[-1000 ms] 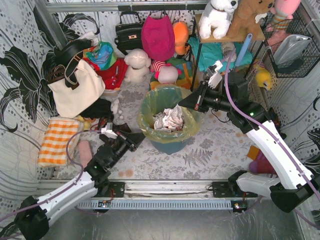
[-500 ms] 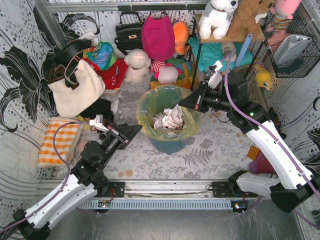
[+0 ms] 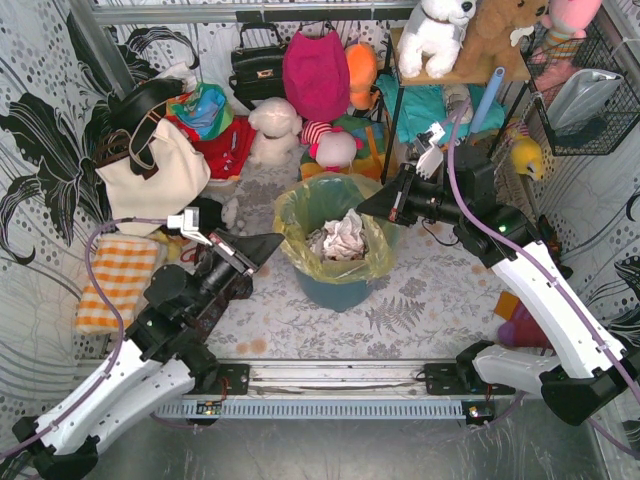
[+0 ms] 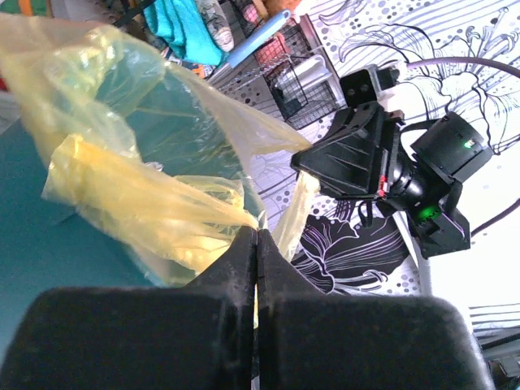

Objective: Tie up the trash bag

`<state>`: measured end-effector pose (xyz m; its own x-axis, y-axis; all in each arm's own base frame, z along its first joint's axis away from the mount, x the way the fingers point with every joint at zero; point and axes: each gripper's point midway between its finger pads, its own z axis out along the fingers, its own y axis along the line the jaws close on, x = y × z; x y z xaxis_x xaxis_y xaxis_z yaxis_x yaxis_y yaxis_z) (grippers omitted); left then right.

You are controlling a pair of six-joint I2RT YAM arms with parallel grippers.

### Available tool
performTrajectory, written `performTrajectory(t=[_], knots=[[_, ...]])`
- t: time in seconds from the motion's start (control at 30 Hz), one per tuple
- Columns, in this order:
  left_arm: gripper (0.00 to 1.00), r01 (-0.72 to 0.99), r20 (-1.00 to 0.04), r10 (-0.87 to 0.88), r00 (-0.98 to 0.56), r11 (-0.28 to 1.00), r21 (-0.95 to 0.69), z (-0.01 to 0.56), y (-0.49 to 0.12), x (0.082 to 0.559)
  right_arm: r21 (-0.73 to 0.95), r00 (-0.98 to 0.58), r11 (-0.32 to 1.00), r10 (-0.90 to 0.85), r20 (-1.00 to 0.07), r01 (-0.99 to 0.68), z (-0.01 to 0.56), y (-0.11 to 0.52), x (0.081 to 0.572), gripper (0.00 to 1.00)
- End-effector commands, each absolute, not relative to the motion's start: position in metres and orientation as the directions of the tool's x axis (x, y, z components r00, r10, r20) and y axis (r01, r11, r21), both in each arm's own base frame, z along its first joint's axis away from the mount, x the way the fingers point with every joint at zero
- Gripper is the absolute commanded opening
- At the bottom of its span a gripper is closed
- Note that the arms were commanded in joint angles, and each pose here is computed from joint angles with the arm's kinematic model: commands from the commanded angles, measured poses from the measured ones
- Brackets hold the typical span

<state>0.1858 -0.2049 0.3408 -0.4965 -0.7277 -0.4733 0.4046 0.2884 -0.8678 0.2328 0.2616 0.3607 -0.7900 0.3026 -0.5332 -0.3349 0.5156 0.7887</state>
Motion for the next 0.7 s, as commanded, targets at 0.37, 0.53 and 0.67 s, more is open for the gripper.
performTrajectory(t=[0.37, 0.53, 0.67], knots=[[0.0, 0.606, -0.649, -0.608, -0.458, 0.322, -0.728, 0.406, -0.231, 0.18, 0.755, -0.626, 0.433, 0.426, -0.653, -0.492, 0.453, 0.254, 0.238, 0.0], [0.0, 0.648, -0.688, -0.591, -0.42, 0.336, -0.684, 0.432, -0.231, 0.179, 0.734, -0.563, 0.405, 0.472, -0.679, -0.545, 0.481, 0.252, 0.242, 0.0], [0.0, 0.667, -0.71, -0.588, -0.388, 0.353, -0.656, 0.444, -0.23, 0.18, 0.717, -0.514, 0.384, 0.51, -0.69, -0.582, 0.498, 0.25, 0.242, 0.0]])
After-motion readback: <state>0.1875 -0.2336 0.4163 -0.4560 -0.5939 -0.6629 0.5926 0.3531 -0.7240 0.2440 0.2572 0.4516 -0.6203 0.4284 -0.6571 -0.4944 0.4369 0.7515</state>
